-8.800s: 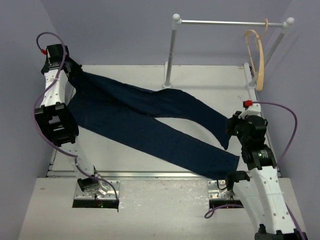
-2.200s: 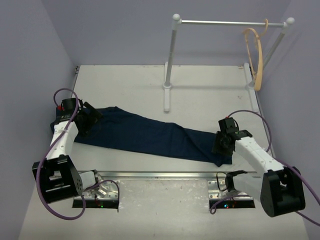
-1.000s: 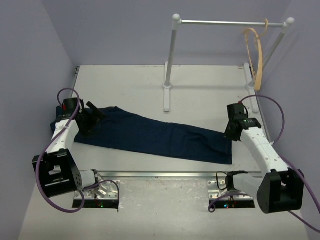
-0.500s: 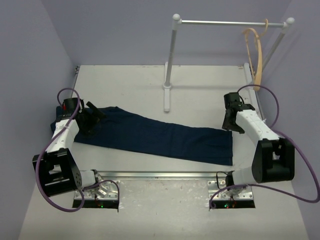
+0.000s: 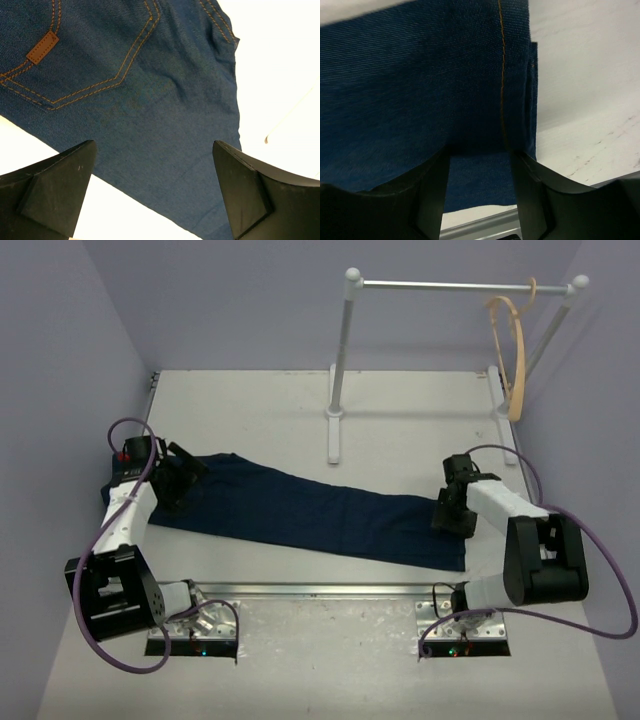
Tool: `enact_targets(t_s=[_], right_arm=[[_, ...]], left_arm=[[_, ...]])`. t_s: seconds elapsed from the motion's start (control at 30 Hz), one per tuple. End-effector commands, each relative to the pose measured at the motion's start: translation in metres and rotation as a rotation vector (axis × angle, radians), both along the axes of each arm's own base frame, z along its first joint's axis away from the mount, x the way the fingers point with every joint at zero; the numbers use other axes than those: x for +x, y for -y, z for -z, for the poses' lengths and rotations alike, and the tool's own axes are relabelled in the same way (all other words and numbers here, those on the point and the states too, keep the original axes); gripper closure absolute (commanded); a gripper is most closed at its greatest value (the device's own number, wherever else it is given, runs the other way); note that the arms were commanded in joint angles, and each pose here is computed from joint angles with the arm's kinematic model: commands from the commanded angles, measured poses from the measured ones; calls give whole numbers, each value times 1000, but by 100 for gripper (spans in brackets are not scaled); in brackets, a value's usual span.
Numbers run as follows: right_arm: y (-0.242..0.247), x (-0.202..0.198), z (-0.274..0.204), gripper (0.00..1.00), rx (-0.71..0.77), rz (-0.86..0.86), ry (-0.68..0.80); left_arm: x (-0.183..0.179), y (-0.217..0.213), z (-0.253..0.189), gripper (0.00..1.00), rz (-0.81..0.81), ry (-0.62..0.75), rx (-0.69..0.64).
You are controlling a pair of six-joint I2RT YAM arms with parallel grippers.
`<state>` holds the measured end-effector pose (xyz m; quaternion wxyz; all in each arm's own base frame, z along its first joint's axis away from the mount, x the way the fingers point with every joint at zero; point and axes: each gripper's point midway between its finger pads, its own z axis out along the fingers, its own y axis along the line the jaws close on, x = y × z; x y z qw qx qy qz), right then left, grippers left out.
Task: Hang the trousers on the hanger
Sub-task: Fold the trousers at the center of the board.
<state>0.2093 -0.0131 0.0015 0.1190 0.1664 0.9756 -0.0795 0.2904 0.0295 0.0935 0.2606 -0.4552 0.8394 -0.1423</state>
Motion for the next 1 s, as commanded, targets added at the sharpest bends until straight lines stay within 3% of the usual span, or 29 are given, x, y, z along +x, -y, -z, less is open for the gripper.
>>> enact_targets(t_s=[0.0, 0.1, 0.17, 0.4, 0.6, 0.77, 0.97], right_arm=[[3, 4, 11, 56, -5, 13, -1], [8, -1, 14, 90, -34, 30, -15], [11, -4, 11, 100, -47, 45, 0], [10, -1, -27, 100, -36, 76, 126], [15, -13, -48, 100, -66, 80, 115], [12, -24, -47, 91, -47, 86, 57], [-1, -23, -51, 94, 26, 72, 54]], left_arm=[[9, 3, -22, 0, 32, 76, 21], [10, 5, -19, 0, 46, 78, 16], [10, 5, -16, 0, 51, 74, 13], [14, 7, -4, 0, 48, 58, -11], [16, 9, 3, 0, 49, 40, -34], [22, 6, -4, 0, 42, 55, -26], [31, -7, -11, 0, 7, 20, 11]])
